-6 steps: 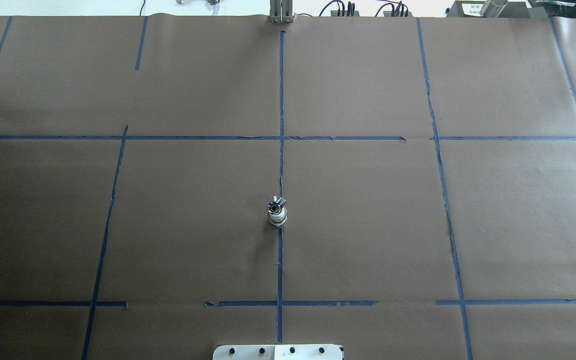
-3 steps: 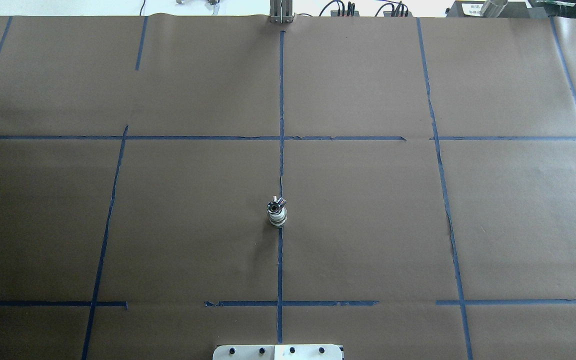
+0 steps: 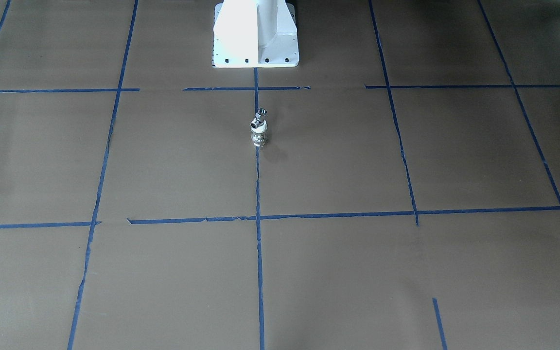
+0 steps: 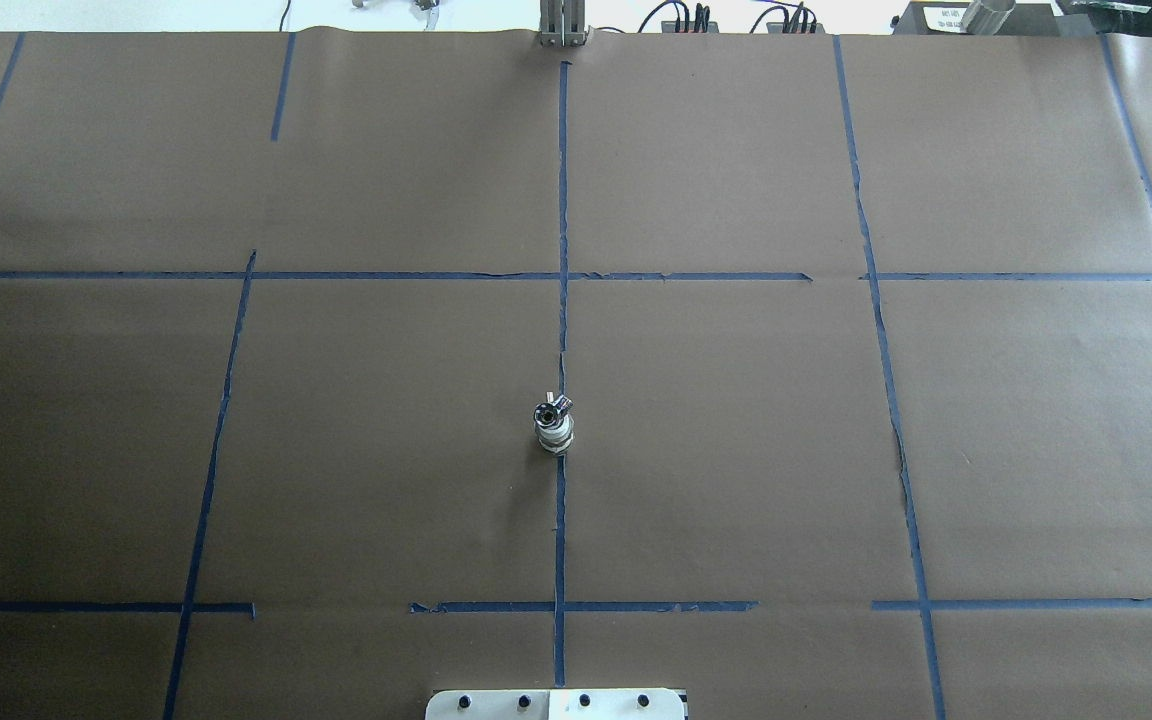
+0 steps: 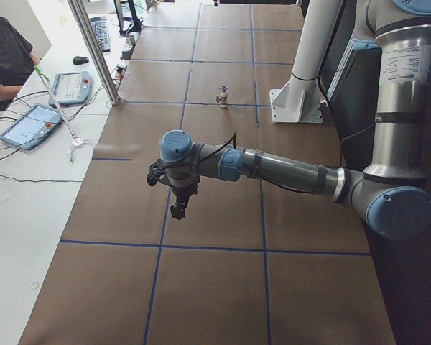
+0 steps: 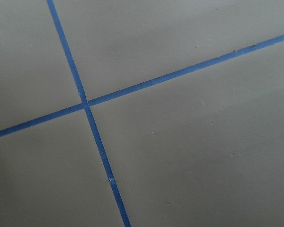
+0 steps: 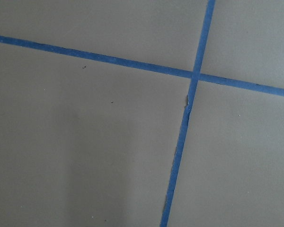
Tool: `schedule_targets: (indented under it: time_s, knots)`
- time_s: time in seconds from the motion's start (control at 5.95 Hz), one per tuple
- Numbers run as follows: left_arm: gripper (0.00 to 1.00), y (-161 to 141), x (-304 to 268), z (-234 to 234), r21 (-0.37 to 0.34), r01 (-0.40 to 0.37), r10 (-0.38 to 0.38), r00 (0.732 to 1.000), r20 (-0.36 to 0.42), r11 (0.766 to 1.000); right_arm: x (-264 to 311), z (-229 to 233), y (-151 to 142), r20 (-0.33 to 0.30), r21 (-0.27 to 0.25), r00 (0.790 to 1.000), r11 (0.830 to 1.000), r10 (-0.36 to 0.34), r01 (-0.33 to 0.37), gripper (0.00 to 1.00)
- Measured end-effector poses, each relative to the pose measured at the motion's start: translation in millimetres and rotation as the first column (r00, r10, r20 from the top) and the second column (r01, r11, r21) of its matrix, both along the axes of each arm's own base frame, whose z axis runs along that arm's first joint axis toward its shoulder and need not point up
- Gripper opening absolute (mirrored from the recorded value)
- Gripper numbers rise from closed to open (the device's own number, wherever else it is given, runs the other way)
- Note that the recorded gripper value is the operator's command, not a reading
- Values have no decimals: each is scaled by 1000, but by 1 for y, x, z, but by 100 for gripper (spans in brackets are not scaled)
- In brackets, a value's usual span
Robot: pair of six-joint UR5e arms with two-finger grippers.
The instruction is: Assemble PPR valve and pipe with both arms
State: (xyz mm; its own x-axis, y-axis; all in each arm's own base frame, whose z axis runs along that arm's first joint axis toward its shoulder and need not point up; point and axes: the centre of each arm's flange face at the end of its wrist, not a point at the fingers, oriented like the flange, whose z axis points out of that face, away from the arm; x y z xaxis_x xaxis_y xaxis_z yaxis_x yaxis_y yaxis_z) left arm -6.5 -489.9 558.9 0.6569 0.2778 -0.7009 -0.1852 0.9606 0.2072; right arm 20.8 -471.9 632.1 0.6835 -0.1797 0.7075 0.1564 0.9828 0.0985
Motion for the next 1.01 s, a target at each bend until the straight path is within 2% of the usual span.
schedule_targets:
  time_s: [0.67, 1.01]
  knots:
    - [100, -7, 4, -13, 3, 16, -16, 1000, -12, 1000, -4, 6, -7, 9, 70, 1000, 998, -5, 5, 100]
    - [100, -7, 4, -16, 10, 16, -16, 1000, -14, 1000, -8, 6, -13, 11, 73, 1000, 997, -11, 10, 100]
